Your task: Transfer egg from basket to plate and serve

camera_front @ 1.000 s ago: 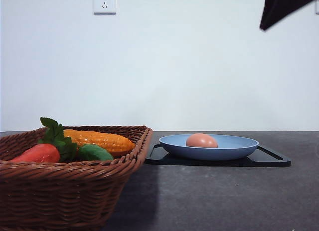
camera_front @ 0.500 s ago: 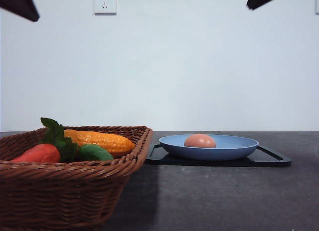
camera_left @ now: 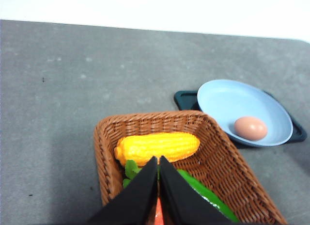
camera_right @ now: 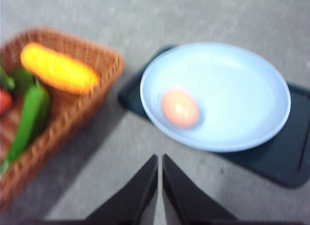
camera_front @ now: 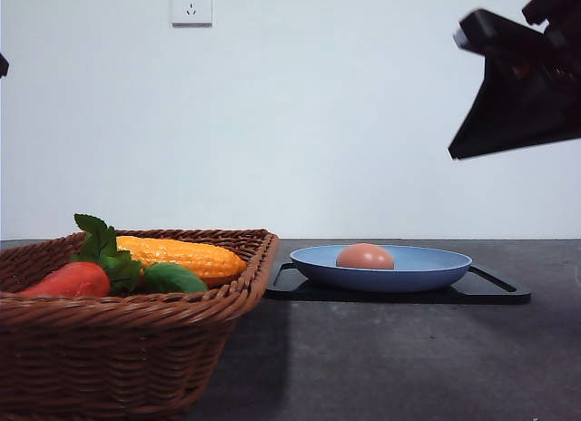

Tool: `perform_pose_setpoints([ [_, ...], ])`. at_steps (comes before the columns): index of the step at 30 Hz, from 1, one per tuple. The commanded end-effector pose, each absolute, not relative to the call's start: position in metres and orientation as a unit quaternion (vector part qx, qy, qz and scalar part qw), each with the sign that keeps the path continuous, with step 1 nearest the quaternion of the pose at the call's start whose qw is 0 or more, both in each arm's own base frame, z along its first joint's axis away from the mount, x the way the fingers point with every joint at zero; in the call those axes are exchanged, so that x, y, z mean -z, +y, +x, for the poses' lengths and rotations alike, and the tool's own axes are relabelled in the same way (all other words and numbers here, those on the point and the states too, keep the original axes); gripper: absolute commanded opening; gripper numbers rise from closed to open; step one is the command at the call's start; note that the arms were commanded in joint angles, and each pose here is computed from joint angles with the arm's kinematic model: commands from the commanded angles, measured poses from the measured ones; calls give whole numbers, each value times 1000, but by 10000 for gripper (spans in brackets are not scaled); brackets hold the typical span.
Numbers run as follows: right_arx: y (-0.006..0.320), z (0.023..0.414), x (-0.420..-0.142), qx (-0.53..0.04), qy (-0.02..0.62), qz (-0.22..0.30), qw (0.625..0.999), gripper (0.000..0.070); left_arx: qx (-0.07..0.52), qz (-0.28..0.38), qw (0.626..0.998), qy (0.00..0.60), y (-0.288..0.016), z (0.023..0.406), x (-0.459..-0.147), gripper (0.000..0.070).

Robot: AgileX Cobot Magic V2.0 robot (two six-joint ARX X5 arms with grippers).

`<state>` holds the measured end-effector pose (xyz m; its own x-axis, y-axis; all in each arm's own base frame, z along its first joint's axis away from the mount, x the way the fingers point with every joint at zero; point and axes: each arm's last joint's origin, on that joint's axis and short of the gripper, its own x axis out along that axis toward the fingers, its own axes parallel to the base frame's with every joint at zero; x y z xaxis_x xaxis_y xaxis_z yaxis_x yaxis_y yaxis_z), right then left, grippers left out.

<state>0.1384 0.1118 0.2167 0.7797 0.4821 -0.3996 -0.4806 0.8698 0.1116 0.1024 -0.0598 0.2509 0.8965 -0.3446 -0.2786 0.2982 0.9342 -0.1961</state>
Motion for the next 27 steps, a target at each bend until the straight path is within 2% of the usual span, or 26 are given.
perform_pose_setpoints([
  [1,114,138,-220,-257,208,13,944,0,171,-85,970,150,-61,103,-255,0],
  [18,114,139,-222,-258,198,18,946,0,172,-72,971,147,-60,101,-255,0],
  [22,114,139,-222,-258,198,18,945,0,152,-7,983,101,-46,90,-260,0],
  [27,114,139,-222,-258,198,18,946,0,88,12,995,51,-26,79,-254,0],
])
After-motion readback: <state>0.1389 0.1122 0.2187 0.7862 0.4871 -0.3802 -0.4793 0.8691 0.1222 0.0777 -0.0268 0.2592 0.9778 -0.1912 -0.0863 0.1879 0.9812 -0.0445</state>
